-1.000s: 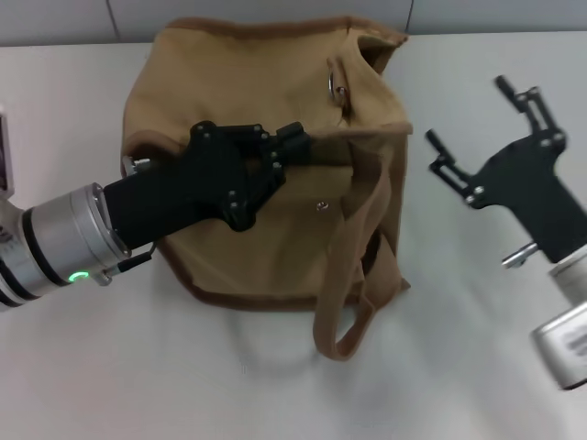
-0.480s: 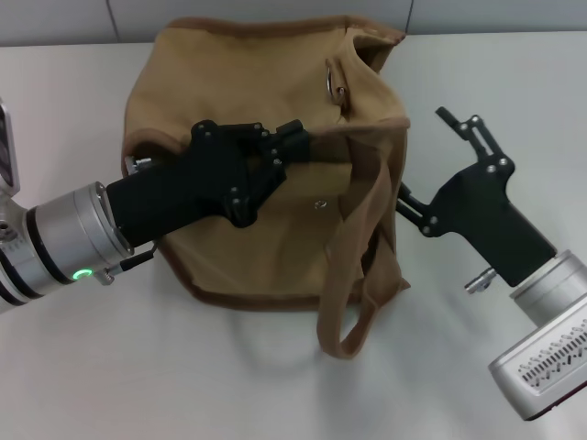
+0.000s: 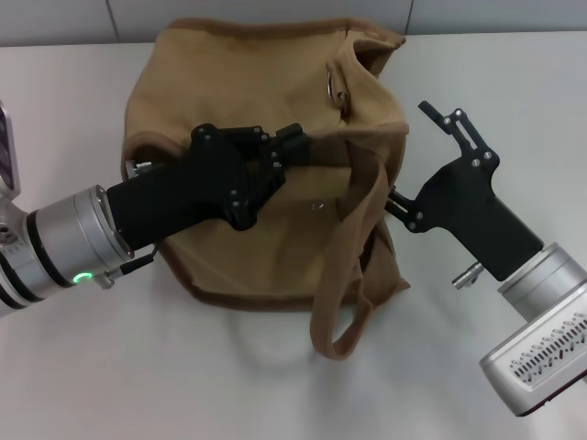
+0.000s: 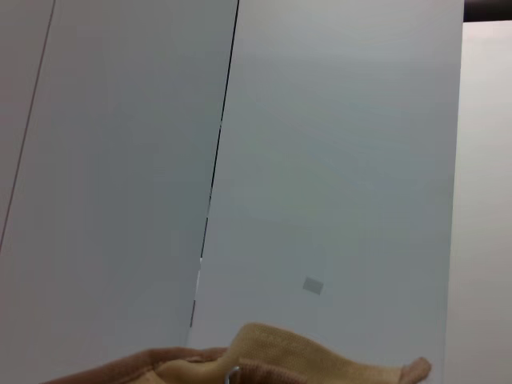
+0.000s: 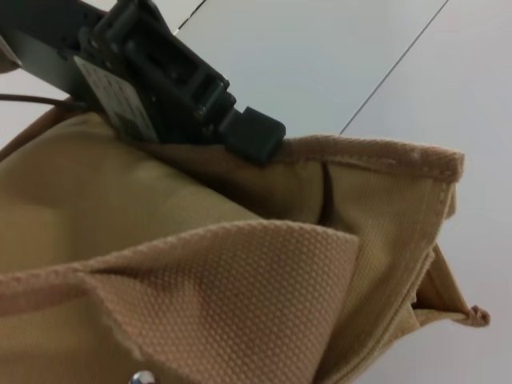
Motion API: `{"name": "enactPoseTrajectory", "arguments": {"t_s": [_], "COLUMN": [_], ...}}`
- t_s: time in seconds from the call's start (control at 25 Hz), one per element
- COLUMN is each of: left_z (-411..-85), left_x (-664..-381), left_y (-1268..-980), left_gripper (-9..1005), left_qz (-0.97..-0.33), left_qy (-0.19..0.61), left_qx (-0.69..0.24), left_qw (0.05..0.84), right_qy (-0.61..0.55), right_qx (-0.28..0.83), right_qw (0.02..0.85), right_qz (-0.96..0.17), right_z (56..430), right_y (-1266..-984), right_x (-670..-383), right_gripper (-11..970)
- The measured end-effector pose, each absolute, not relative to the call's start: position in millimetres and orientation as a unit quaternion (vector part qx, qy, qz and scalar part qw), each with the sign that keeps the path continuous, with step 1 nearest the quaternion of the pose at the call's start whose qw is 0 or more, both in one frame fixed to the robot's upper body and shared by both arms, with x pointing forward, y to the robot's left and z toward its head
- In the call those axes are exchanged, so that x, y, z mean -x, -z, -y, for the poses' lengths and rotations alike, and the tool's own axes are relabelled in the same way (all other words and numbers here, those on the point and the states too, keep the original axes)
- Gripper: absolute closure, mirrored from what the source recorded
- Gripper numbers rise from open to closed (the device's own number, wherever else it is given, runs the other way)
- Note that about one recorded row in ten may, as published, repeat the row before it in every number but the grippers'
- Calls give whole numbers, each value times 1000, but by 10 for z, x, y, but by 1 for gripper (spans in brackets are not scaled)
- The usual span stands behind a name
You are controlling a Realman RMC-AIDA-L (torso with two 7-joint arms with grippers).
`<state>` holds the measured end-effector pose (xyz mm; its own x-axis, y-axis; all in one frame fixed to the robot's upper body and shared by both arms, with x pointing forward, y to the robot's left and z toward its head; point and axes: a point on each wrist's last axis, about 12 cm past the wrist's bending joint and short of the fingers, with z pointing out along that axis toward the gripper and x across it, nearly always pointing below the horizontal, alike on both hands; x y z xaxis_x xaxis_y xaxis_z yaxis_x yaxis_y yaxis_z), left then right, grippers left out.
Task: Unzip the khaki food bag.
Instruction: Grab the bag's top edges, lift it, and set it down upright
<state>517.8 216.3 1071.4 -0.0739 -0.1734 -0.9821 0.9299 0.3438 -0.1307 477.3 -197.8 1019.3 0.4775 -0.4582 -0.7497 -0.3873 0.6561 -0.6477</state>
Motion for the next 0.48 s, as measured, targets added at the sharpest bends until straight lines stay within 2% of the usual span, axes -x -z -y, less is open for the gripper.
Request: {"name": "enactPoseTrajectory", "arguments": {"t_s": [0.48], "left_z": [-2157], "left_x": [-5174], "left_y": [-10712], "left_gripper": [942], "left_qz": [-566], "left_qy": [466], "left_qx": [-336], "left_qw": [591], "right_qy": [5], "right_qx": [411], "right_qw": [758], "right_qz": [-507], "right_z": [1897], "right_y": [-10214], "right_x": [-4753], "right_gripper": [113]}}
